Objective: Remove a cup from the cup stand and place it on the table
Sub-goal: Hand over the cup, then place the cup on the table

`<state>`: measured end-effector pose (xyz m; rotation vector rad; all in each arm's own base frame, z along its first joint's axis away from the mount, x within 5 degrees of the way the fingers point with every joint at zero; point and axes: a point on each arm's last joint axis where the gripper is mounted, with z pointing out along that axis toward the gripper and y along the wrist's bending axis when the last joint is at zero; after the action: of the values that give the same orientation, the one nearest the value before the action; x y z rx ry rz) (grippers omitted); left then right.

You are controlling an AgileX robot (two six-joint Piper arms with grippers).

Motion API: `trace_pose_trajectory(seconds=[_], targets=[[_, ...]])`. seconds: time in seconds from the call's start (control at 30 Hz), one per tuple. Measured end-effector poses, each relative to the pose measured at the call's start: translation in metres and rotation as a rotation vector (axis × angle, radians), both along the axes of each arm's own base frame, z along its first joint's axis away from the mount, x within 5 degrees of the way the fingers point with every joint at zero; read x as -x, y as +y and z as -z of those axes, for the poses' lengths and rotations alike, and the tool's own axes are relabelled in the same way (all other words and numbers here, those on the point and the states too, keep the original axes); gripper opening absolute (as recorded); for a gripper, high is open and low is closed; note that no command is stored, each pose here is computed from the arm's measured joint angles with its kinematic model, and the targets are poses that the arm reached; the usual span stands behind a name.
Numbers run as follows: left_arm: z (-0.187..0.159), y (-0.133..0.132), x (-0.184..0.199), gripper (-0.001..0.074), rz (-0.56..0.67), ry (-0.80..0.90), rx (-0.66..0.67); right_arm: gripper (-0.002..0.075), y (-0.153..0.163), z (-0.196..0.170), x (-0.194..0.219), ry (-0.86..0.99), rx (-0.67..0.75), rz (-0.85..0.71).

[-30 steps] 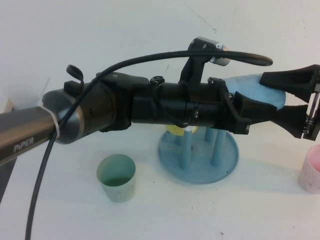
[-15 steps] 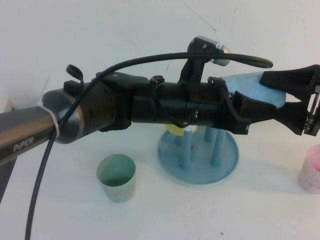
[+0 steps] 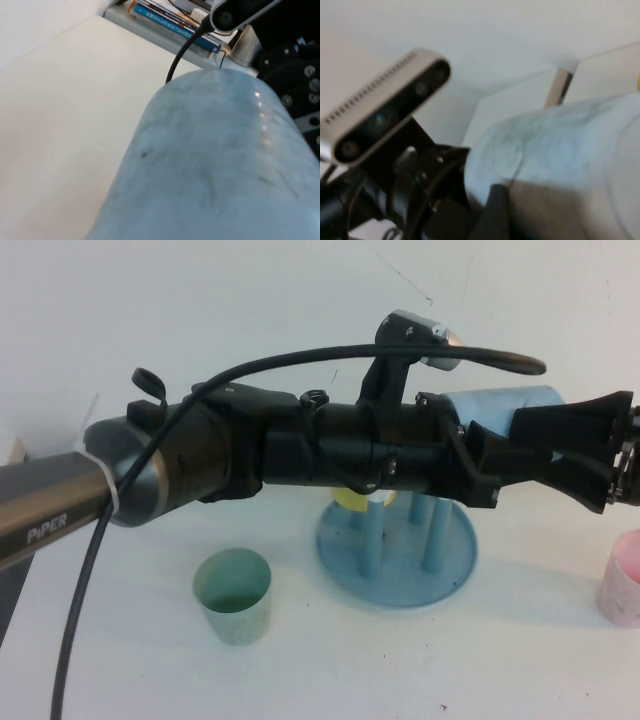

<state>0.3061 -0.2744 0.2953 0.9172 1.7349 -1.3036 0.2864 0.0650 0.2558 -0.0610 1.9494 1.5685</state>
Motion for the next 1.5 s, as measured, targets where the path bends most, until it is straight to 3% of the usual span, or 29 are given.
trace_pose_trajectory(seconds=[0.27, 0.47, 0.6, 0.8, 0.9, 1.23, 1.5], targets=[[0.003, 0.002, 0.001, 0.0043, 0.012, 0.024, -0.027, 0.069, -0.03, 0.002, -0.003, -0.006, 0.023, 0.072], [0.015, 0.01, 0.01, 0.0036, 0.101, 0.036, -0.223, 0.0692, -0.052, -0.005, -0.002, -0.024, 0.026, 0.15], [0.01, 0.023, 0.026, 0.0036, 0.116, 0.07, -0.445, 0.0692, -0.051, -0.006, 0.001, -0.03, 0.044, 0.137], [-0.003, 0.028, 0.069, 0.0035, 0.156, -0.008, -1.047, 0.0692, -0.051, -0.006, 0.001, -0.039, 0.055, 0.132], [0.001, 0.025, 0.08, 0.0035, 0.141, -0.026, -1.222, 0.0692, -0.05, -0.005, 0.002, -0.043, 0.066, 0.125], [0.047, 0.016, 0.061, 0.0032, 0.079, 0.028, -1.42, 0.0692, -0.049, -0.001, 0.005, -0.038, 0.113, 0.088], [0.096, 0.006, 0.05, 0.0032, 0.101, 0.113, -1.52, 0.0691, -0.049, -0.001, 0.005, -0.038, 0.115, 0.086]])
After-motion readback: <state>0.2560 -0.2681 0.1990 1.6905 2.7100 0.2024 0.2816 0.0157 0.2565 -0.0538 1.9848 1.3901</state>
